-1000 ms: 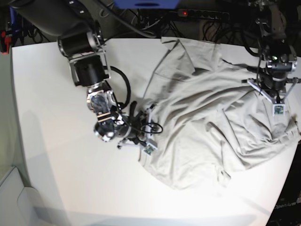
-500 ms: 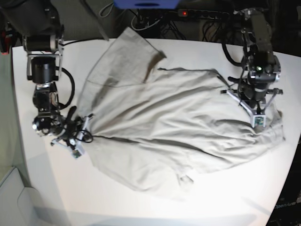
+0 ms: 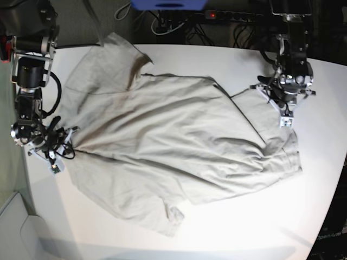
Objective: Layout the t-shirt on the table in an organized manner, then fold the t-shirt properly
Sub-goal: 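Pull the shirt apart with both grippers, spreading it flat, then drag the shirt with both grippers away from the table edge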
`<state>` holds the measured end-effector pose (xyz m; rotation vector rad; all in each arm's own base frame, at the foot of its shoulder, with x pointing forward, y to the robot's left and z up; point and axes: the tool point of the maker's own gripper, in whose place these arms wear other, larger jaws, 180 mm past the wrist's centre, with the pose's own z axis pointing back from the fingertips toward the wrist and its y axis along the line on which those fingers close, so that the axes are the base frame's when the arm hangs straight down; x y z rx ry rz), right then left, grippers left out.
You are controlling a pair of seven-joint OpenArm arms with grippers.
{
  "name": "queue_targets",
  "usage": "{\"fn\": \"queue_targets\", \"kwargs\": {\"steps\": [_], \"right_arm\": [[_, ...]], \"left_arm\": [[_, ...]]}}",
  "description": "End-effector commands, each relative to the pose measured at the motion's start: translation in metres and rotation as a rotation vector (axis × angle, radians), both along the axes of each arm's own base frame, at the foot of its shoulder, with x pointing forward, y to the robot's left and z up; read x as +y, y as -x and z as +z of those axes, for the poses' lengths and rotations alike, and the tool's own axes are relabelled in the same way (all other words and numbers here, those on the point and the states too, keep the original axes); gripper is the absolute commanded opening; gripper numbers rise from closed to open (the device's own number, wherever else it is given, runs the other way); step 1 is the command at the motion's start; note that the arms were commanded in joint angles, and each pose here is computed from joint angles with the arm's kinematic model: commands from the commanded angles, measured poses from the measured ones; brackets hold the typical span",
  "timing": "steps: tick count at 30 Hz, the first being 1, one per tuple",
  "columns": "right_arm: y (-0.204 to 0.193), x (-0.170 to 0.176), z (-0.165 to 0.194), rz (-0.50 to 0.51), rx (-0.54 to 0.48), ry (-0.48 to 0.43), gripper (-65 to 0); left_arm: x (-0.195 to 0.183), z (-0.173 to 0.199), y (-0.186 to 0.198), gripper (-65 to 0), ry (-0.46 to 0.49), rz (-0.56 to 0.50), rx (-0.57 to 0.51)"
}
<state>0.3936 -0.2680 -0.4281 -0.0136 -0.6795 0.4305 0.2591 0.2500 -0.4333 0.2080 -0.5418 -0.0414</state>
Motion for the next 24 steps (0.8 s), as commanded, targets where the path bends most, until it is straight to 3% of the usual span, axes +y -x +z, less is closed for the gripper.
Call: {"fn": "queue_targets", "kwargs": {"steps": [1,8,16,19,24], "right_arm": [[0.005,-0.015,0.000,-0.004,0.042,0.062,-59.2],[0.012,-0.014,-0.007,0.000,0.061,0.065,-59.2],[0.029,-0.011,-0.021,0.006,0.106,0.071,-59.2],[0.037,0.003,-0.015,0.043,0.065,0.090,-59.2],[0.061,0.021,0.014,0.118,-0.020,0.175,-59.2]], "left_arm": [[0.016,-0.004,0.006,-64.9,-0.035,0.011,0.023],[0.087,-0.025,0.025,-64.9,-0.157,0.005,0.046],[0.218,0.072,-0.015,-64.9,-0.370,0.155,-0.096],[0.232,0.097,-0.025,-64.9,-0.398,0.177,-0.143],[0.216,0.119,-0.039,-64.9,-0.403,0.150,-0.201]]}}
